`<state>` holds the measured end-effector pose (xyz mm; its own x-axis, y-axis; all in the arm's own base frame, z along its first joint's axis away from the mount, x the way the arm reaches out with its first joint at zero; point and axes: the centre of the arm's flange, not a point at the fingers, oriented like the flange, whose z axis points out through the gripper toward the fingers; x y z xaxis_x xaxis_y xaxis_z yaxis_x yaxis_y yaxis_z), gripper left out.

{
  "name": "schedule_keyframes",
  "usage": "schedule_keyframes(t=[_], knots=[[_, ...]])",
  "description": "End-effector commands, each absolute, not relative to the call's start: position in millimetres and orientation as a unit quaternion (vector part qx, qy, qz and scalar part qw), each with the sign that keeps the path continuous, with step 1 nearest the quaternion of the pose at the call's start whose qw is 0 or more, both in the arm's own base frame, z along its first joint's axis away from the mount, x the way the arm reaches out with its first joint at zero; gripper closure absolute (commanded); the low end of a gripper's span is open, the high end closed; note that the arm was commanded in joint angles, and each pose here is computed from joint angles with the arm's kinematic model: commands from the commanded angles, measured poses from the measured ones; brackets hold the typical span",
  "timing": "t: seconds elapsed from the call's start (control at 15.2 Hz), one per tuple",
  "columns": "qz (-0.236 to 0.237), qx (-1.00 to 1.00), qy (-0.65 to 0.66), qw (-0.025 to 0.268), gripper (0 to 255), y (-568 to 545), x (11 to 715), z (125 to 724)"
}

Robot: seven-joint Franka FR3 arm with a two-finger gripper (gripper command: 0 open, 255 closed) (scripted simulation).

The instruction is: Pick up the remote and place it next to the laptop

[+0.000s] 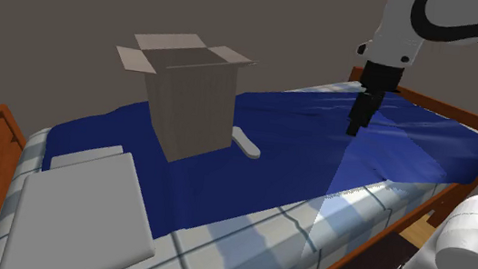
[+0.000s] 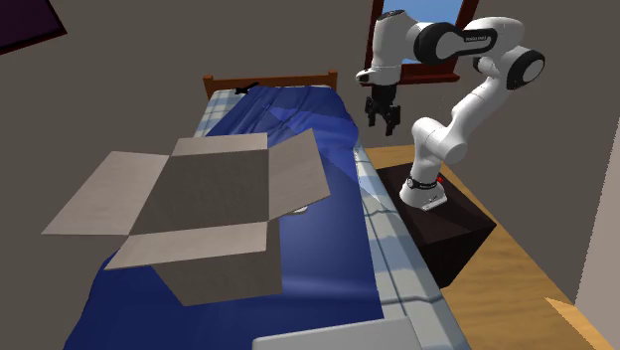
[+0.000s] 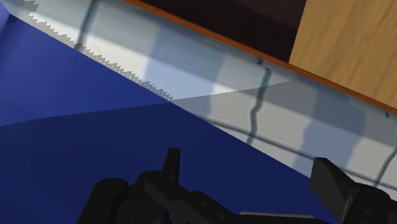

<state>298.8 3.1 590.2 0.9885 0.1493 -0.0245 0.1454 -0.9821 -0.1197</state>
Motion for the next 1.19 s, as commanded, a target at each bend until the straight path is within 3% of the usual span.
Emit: schedule_keyframes(t=[0.0, 1.12], knots=[[0.017, -0.995, -0.074, 0.059, 0, 3, 299, 590], [0.009, -0.999, -0.033, 0.032, 0, 36, 488, 479]])
